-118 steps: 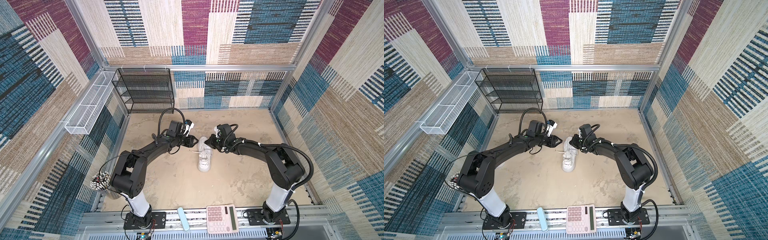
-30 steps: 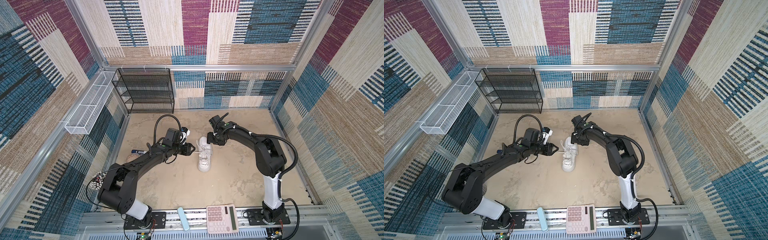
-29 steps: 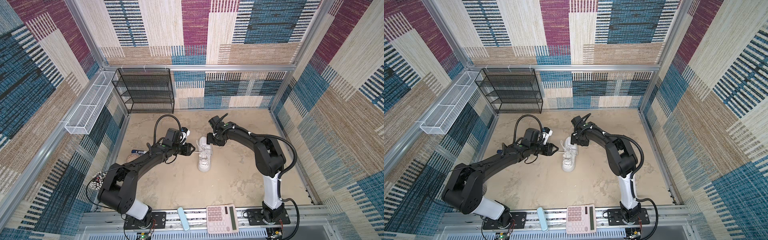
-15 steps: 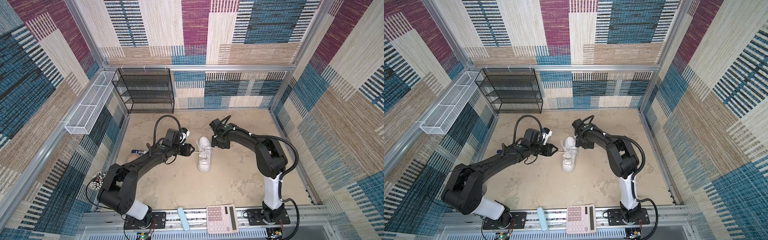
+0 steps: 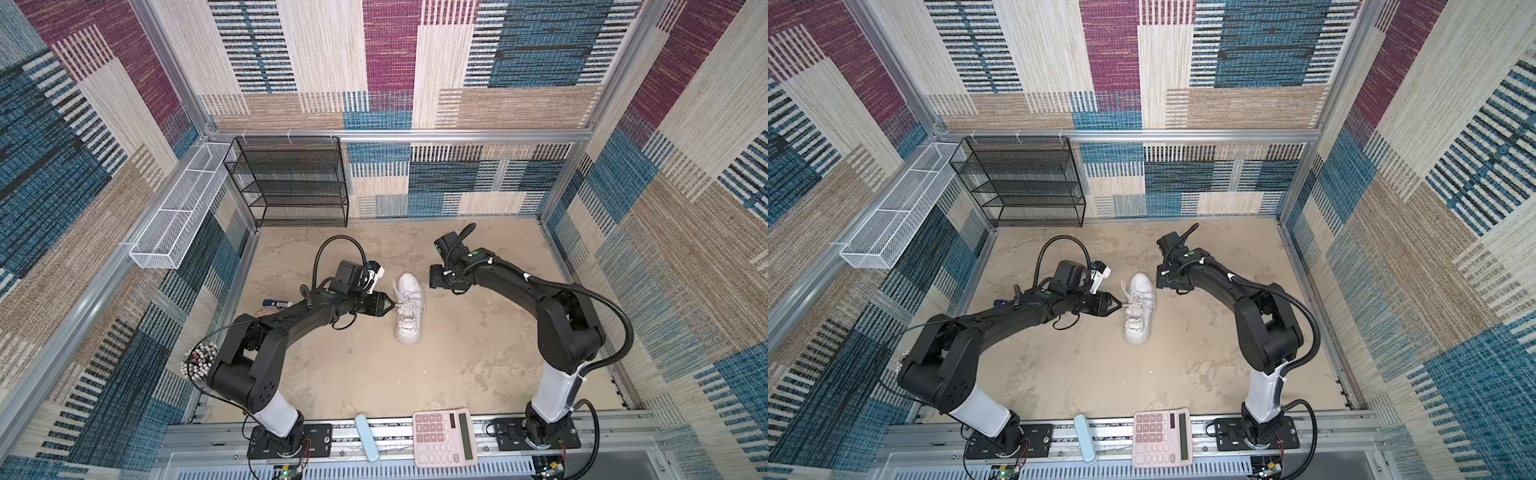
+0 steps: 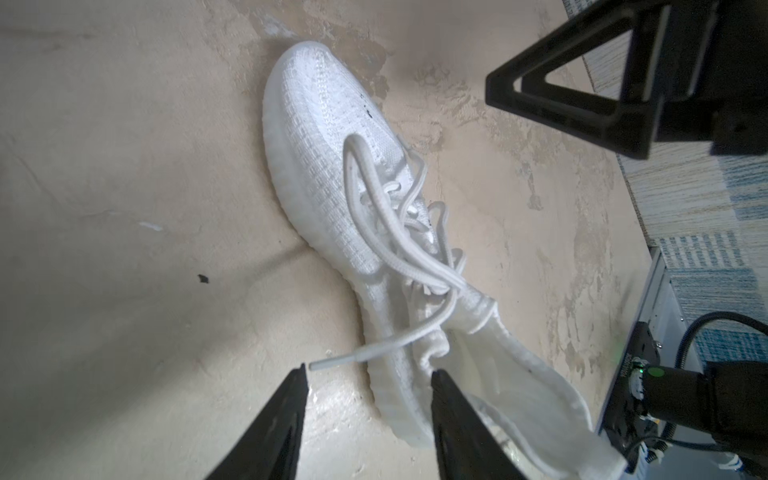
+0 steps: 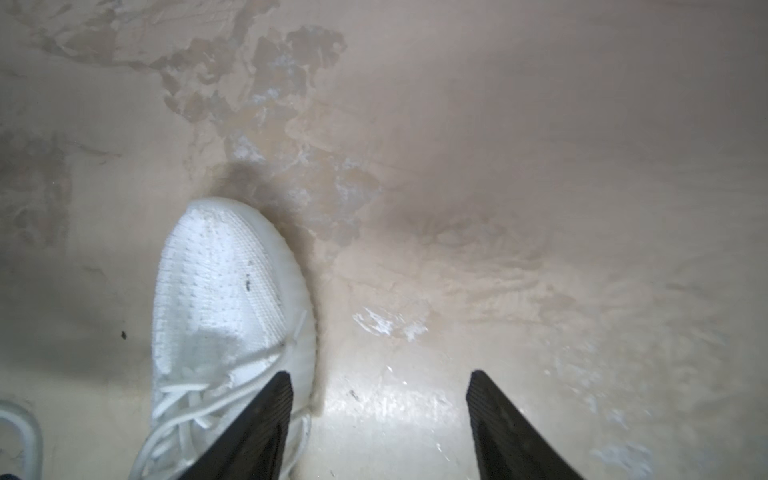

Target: Tie the shoes

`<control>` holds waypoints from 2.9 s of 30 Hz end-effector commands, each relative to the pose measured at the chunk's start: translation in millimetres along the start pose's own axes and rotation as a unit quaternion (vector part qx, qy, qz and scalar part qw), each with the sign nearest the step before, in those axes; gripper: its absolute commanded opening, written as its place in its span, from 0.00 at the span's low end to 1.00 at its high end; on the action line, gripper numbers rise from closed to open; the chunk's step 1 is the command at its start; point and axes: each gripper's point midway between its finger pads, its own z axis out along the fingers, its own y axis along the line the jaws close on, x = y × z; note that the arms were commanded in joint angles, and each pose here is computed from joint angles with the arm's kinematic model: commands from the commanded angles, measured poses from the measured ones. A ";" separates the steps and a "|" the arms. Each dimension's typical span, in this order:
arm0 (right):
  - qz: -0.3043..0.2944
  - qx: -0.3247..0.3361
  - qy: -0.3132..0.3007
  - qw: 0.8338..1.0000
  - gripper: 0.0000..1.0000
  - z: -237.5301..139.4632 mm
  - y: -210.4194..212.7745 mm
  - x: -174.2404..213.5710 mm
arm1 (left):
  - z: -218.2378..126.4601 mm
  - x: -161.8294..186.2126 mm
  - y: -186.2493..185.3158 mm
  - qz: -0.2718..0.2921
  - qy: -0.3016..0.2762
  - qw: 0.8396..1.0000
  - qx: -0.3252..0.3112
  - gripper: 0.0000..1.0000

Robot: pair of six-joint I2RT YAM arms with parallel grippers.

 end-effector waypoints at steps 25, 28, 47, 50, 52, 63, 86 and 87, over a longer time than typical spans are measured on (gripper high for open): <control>0.057 0.059 0.068 0.994 0.68 40.2 -35.5 29.8 | -2.0 -7.0 -3.8 -0.001 -0.007 1.000 0.005 0.52; 0.046 0.042 0.048 0.997 0.69 28.6 -31.5 19.4 | -1.5 -8.3 -4.8 0.000 -0.009 1.000 0.008 0.52; -0.251 -0.245 -0.091 0.932 0.56 -58.9 63.5 11.1 | 17.7 -28.0 -13.4 -0.018 -0.020 0.998 0.057 0.53; -0.277 -0.268 -0.097 0.918 0.54 -61.0 78.2 17.5 | 22.1 -26.8 -13.9 -0.024 -0.016 0.997 0.067 0.53; -0.294 -0.273 -0.095 0.911 0.54 -57.0 88.2 23.7 | 23.7 -27.9 -14.8 -0.026 -0.018 0.997 0.072 0.50; -0.309 -0.249 -0.087 0.914 0.55 -29.4 92.7 34.3 | 27.7 -29.1 -8.2 -0.039 -0.019 0.997 0.067 0.03; -0.317 -0.230 -0.061 0.918 0.42 -10.5 88.1 47.3 | 25.8 -29.7 -6.9 -0.067 -0.027 0.993 0.090 0.51; -0.316 -0.231 -0.061 0.918 0.42 -10.5 88.2 47.4 | 27.4 -29.3 -5.8 -0.070 -0.027 0.993 0.091 0.52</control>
